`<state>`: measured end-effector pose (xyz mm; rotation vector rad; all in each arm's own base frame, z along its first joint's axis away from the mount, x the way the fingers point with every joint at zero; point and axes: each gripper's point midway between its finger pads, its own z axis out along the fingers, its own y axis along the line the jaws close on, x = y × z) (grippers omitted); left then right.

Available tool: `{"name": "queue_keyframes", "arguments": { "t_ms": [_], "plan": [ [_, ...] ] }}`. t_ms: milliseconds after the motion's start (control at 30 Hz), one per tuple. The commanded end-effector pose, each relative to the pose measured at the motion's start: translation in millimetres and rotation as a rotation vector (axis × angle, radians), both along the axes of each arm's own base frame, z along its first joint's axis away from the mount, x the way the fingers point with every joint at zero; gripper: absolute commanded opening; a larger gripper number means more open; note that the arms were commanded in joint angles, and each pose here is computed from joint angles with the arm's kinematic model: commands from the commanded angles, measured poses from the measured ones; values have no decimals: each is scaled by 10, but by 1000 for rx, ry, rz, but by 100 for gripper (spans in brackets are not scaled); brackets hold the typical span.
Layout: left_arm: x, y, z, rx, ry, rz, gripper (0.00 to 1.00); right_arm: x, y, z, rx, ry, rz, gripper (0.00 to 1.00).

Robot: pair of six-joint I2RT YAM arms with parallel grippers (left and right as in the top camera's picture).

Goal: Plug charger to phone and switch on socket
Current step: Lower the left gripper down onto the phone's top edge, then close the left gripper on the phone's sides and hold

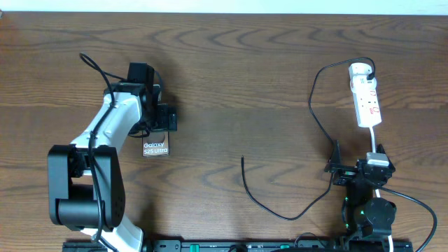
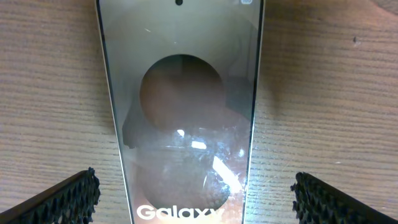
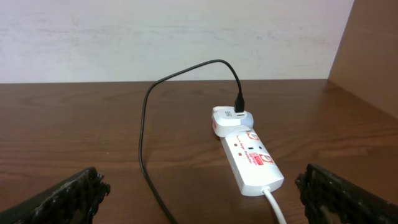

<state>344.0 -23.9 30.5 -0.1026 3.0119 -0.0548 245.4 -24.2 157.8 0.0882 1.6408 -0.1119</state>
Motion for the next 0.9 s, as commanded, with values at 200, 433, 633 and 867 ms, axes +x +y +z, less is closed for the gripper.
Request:
{"name": "queue_keyframes", "arguments": {
  "t_ms": [200, 433, 633, 867],
  "plan": [
    [-17, 30, -114, 15, 28, 8, 98, 0, 26, -4, -15, 3, 10, 99],
    [-28, 31, -286, 17, 64, 8, 98, 0, 26, -5, -15, 3, 10, 99],
    [11, 31, -280, 17, 48, 8, 98, 0, 26, -4, -15, 3, 10, 99],
    [-6, 79, -283, 46, 54, 10, 98, 0, 26, -4, -15, 3, 10, 99]
  ]
}}
